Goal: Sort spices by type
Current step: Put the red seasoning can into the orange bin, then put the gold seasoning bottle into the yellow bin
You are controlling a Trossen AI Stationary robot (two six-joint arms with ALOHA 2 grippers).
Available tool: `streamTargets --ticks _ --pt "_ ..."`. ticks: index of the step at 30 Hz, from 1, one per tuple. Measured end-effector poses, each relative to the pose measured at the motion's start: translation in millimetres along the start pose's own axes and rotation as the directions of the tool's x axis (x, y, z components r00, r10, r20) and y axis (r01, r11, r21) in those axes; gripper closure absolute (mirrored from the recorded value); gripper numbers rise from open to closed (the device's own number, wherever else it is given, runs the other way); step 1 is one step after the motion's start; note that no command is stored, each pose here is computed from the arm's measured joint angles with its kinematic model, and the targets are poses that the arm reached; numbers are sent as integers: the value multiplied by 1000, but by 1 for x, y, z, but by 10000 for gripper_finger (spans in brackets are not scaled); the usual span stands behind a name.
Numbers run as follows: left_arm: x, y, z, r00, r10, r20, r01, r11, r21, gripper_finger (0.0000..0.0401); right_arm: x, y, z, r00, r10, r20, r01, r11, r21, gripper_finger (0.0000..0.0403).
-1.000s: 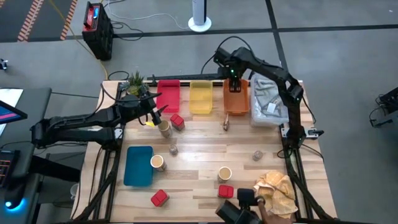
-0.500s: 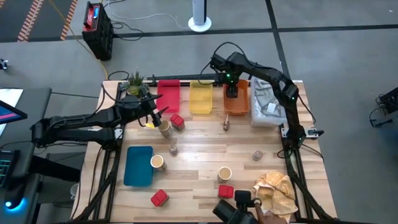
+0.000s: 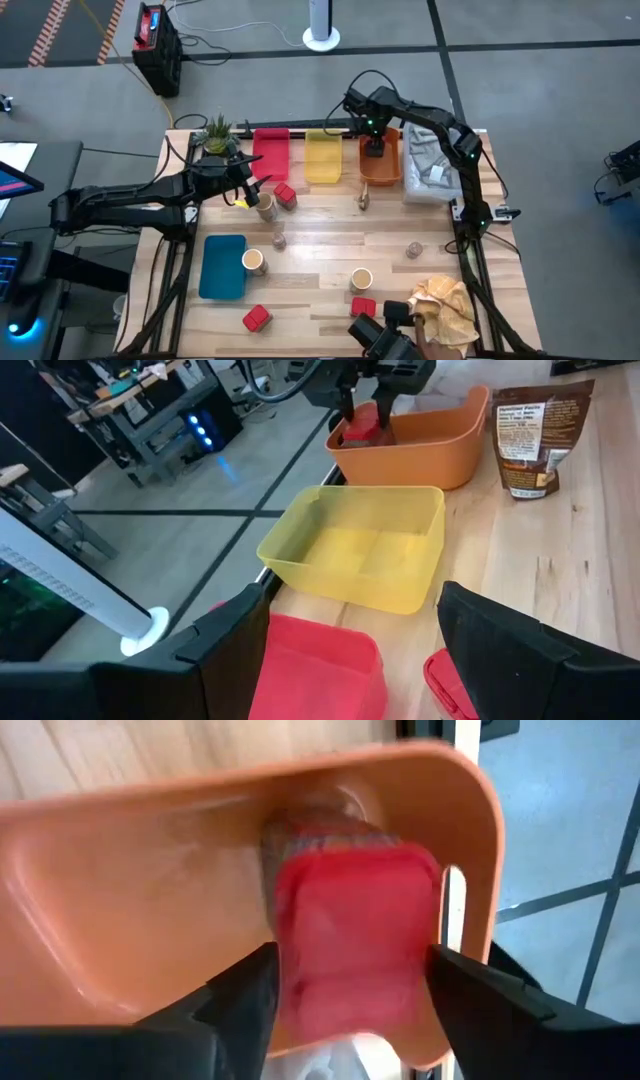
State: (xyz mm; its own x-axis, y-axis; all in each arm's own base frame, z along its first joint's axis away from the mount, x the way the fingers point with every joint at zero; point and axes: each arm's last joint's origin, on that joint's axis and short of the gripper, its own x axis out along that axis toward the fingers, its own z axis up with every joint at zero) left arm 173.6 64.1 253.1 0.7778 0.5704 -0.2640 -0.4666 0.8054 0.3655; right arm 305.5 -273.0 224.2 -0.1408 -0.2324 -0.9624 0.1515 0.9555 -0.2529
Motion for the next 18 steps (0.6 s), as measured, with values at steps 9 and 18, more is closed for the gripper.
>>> streamTargets --ticks 9,18 --pt "0 0 0 1000 0 0 0 1000 -21 122 -23 8 2 999 -40 -33 41 999 14 89" --pt "0 -1 -2 1000 -4 -24 3 999 -38 122 -112 78 -4 984 -28 175 22 999 36 88"
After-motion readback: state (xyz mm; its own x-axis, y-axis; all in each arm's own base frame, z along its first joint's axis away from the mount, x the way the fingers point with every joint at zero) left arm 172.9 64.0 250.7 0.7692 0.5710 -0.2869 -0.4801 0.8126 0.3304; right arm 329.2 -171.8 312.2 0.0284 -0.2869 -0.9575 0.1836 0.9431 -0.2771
